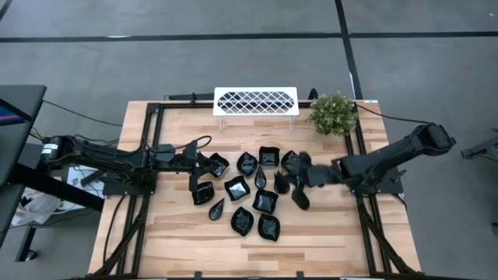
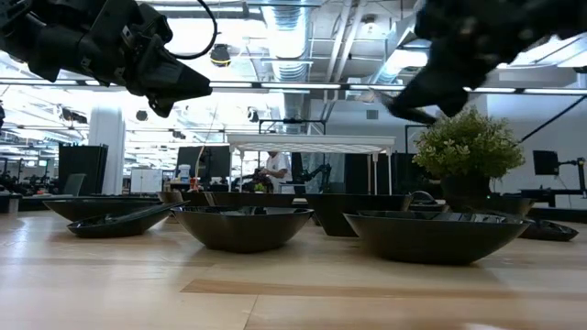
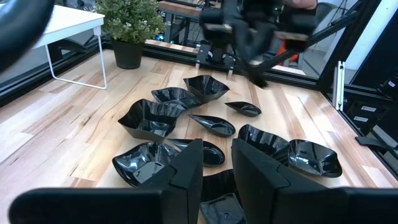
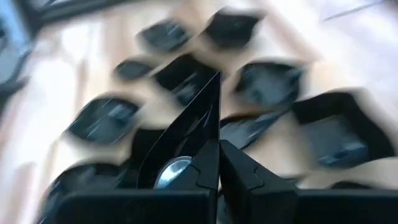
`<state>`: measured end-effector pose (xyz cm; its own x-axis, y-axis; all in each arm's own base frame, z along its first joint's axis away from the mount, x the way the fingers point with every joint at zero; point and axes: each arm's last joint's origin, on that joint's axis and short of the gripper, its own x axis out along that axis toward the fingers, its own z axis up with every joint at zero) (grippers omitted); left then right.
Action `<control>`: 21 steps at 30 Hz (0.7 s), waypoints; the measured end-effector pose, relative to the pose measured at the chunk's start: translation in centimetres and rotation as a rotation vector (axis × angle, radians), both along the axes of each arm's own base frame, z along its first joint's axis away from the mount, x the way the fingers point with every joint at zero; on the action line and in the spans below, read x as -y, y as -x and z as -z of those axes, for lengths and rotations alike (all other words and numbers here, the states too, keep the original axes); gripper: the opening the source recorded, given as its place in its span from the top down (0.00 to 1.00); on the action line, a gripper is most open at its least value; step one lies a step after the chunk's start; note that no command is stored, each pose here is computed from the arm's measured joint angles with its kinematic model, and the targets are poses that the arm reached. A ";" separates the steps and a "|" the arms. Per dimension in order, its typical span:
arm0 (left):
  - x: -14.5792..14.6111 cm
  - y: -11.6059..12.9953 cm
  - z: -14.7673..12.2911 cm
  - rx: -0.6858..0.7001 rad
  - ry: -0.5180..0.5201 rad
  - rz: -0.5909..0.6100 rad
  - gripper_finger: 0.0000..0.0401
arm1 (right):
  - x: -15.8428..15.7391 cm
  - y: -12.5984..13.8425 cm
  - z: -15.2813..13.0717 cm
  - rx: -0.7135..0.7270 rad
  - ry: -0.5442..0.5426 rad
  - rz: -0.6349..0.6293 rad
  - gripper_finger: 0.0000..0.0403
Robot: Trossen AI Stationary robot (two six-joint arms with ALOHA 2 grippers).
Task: Pick & Place Mini shaped plates
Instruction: Put the drop shaped plate on the shelf
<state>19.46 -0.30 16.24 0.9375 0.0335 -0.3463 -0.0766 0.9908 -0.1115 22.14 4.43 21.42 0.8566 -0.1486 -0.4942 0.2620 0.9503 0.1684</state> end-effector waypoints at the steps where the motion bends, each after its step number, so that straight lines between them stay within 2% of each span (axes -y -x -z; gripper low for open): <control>1: 0.0 0.0 0.0 0.000 0.000 0.000 0.78 | 0.6 -0.1 -0.3 0.017 0.019 0.030 1.00; 7: 0.0 0.0 0.0 0.000 0.000 0.000 0.78 | 3.9 -0.7 -1.8 0.135 0.096 0.155 1.00; 21: 0.0 0.0 0.0 0.000 0.000 0.000 0.78 | 10.6 -1.7 -7.2 0.178 0.276 0.365 1.00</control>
